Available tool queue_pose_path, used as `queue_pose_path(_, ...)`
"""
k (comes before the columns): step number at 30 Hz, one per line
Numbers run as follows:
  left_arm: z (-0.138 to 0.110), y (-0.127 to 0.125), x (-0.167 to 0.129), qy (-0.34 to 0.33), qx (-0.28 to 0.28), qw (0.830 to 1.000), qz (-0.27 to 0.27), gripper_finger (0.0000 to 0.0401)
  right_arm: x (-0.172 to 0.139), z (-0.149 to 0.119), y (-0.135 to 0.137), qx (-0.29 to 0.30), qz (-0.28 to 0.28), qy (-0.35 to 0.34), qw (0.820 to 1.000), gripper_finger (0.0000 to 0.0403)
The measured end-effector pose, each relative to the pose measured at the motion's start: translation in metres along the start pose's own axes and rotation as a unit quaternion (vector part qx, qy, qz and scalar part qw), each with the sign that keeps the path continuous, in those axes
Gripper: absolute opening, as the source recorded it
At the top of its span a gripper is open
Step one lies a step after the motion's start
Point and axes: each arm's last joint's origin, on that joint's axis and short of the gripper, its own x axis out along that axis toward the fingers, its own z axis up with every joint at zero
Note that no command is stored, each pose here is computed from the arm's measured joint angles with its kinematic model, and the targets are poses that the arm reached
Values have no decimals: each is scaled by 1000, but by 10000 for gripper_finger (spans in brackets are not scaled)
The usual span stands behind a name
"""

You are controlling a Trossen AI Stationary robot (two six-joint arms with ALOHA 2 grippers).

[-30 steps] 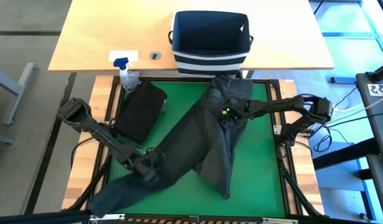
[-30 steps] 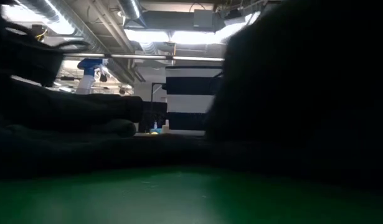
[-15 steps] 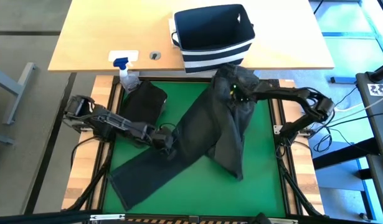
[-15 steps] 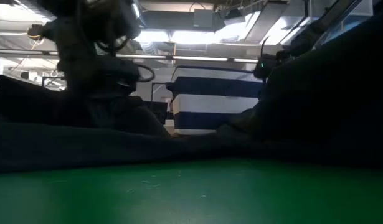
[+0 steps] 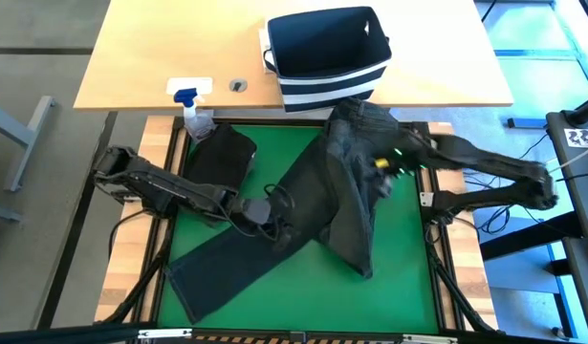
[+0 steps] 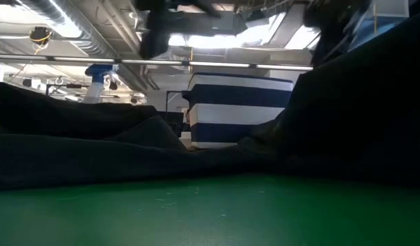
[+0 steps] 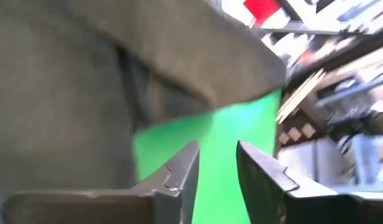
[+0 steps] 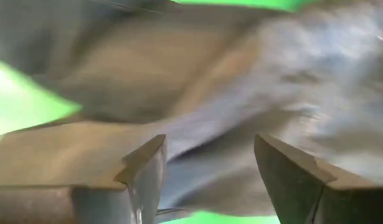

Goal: Fold Laundry from Bin
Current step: Fold the blue pants

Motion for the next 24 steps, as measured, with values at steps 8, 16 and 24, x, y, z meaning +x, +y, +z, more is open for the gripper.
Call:
queue_pose_path(8, -13, 9, 61, 10, -6, 1000, -27, 176, -36, -49, 48, -53, 110, -68, 990, 241)
queue_pose_path(16, -39, -11, 148, 113, 61, 992, -9, 184, -25, -75, 66, -103, 133, -33, 985, 241)
queue_pose_path(24, -28, 4, 179, 115, 73, 983, 126, 169, -19, -77, 72, -117, 131, -18, 984, 241)
